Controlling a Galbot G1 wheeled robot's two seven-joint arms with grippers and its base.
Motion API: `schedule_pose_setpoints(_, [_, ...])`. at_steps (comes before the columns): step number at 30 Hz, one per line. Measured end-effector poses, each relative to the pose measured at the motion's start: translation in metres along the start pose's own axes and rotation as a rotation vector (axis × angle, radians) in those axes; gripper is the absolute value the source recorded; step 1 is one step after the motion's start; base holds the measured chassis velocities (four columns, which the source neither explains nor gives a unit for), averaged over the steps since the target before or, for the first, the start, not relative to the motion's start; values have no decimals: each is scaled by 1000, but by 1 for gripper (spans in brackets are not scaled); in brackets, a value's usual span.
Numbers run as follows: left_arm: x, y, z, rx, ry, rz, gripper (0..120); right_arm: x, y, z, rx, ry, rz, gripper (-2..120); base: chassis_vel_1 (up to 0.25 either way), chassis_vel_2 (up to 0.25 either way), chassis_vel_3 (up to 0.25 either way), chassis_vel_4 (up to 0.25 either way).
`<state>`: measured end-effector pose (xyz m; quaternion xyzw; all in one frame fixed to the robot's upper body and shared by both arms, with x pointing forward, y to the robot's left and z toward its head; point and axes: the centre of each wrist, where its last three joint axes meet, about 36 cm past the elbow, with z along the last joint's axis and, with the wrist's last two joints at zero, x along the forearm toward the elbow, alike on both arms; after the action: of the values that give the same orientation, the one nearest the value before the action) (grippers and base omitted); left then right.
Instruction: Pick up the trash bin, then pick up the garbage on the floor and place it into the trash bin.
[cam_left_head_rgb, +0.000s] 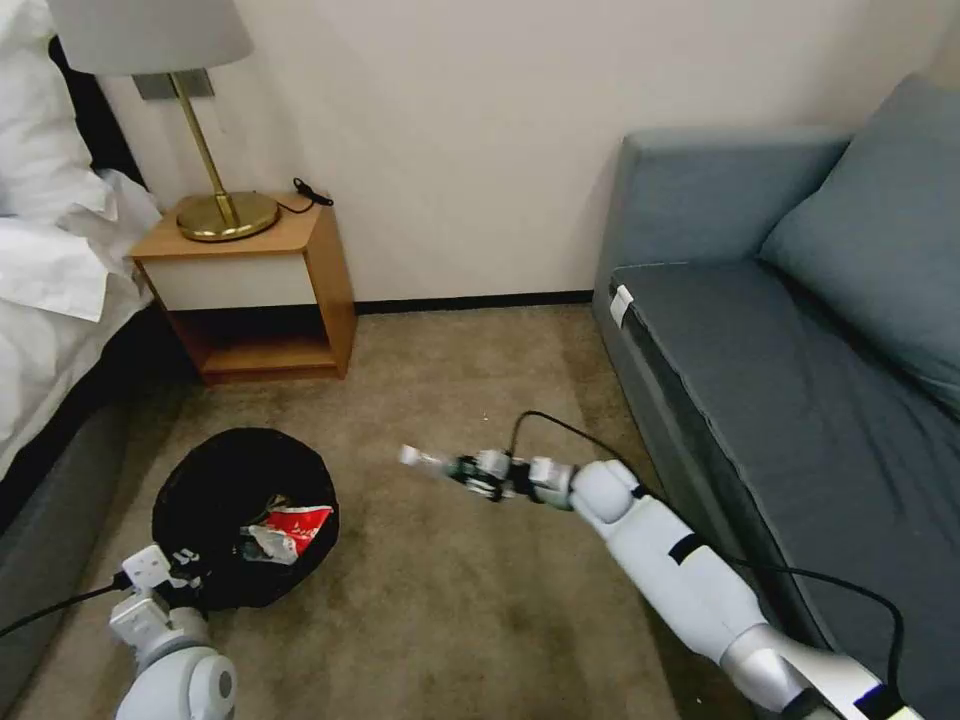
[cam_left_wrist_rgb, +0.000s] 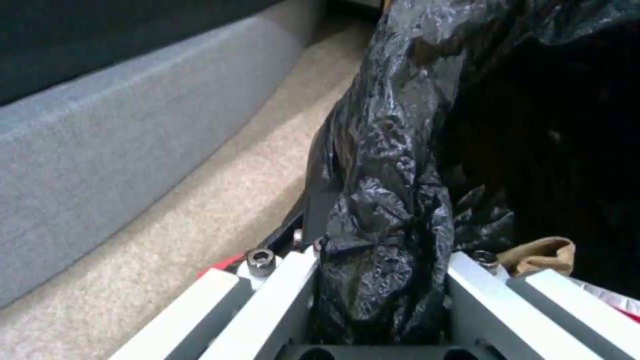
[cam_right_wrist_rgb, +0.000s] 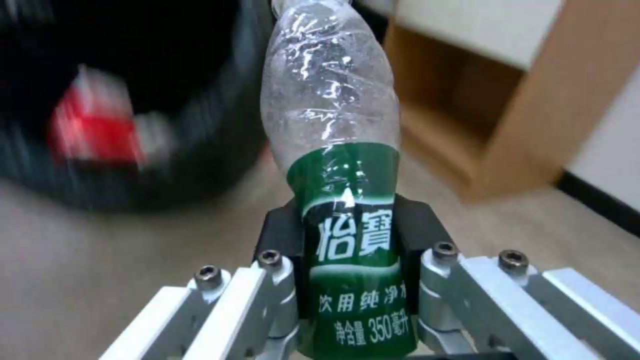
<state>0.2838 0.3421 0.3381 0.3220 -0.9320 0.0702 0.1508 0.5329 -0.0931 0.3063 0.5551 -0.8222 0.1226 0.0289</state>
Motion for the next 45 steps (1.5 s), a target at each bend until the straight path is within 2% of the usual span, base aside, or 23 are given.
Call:
schedule_pose_setpoints(1, [0,0,0,0,0,0,1,-8,6,-5,-22,-21,4,23,0,0,0,0])
schedule_pose_setpoints(3, [1,-1,-1,-3,-5,3,1,-45,44,-31,-134,-106,20,23,0,0,0,0])
schedule_pose_setpoints(5, [1,-1,-2,-3,-6,4,1,-52,52,-36,-157,-120,19,23,0,0,0,0])
schedule_pose_setpoints(7, [2,-1,-3,-2,-11,7,1,-78,82,-57,-236,-161,-1,23,0,0,0,0])
schedule_pose_setpoints(13, [4,4,-5,-5,-14,3,1,-121,128,-84,-300,-209,15,23,0,0,0,0])
schedule_pose_setpoints(16, [4,6,-5,-5,-15,1,1,-131,140,-90,-312,-218,13,23,0,0,0,0])
schedule_pose_setpoints(26, [5,7,-4,3,-14,0,1,-148,164,-74,-276,-188,23,23,0,0,0,0])
schedule_pose_setpoints(33, [6,6,-4,11,-12,3,1,-143,164,-33,-155,-98,90,23,0,0,0,0])
schedule_pose_setpoints(36, [6,5,-4,13,-12,3,1,-142,165,-28,-139,-88,92,24,0,0,0,0])
schedule_pose_setpoints(39, [5,5,-1,14,-8,1,1,-142,167,-27,-128,-85,92,37,0,0,0,0])
schedule_pose_setpoints(40, [5,5,-1,14,-8,1,1,-142,167,-27,-128,-85,92,37,0,0,0,0])
schedule_pose_setpoints(44, [5,5,0,18,-8,0,1,-142,166,-26,-122,-87,94,57,0,0,0,0])
schedule_pose_setpoints(45, [5,5,0,18,-8,0,1,-142,166,-26,-122,-87,94,57,0,0,0,0])
